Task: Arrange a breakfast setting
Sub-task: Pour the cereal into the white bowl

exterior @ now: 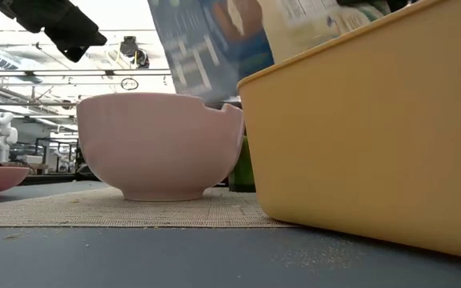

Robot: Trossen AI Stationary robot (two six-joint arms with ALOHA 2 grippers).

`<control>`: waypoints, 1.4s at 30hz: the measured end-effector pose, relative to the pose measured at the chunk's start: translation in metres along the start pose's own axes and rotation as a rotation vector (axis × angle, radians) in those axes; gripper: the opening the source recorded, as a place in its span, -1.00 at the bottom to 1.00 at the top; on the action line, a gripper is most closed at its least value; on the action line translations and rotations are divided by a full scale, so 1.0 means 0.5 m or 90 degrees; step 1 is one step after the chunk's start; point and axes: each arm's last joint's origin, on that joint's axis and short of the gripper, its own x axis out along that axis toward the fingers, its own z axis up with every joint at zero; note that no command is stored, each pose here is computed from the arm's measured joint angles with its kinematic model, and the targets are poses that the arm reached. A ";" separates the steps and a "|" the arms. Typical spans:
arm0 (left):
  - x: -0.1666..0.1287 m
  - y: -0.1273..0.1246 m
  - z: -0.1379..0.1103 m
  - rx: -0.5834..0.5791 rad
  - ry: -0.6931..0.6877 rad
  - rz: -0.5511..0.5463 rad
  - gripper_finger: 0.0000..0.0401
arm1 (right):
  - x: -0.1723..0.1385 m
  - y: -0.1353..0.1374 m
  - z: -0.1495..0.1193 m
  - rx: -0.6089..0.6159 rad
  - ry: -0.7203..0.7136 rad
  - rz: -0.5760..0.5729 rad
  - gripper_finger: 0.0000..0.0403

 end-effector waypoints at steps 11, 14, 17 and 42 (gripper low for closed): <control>0.000 0.000 0.000 0.000 0.000 0.000 -0.44 | 0.000 0.000 -0.002 0.001 0.007 0.000 0.30; 0.000 0.000 0.000 0.000 0.000 0.000 -0.44 | -0.001 0.001 0.007 -0.008 -0.021 0.004 0.30; 0.000 0.000 0.000 0.000 0.000 0.000 -0.44 | 0.000 0.001 -0.004 -0.003 0.017 0.014 0.30; 0.000 0.000 0.000 0.003 0.000 0.000 -0.44 | 0.002 0.001 -0.007 -0.001 0.025 0.011 0.30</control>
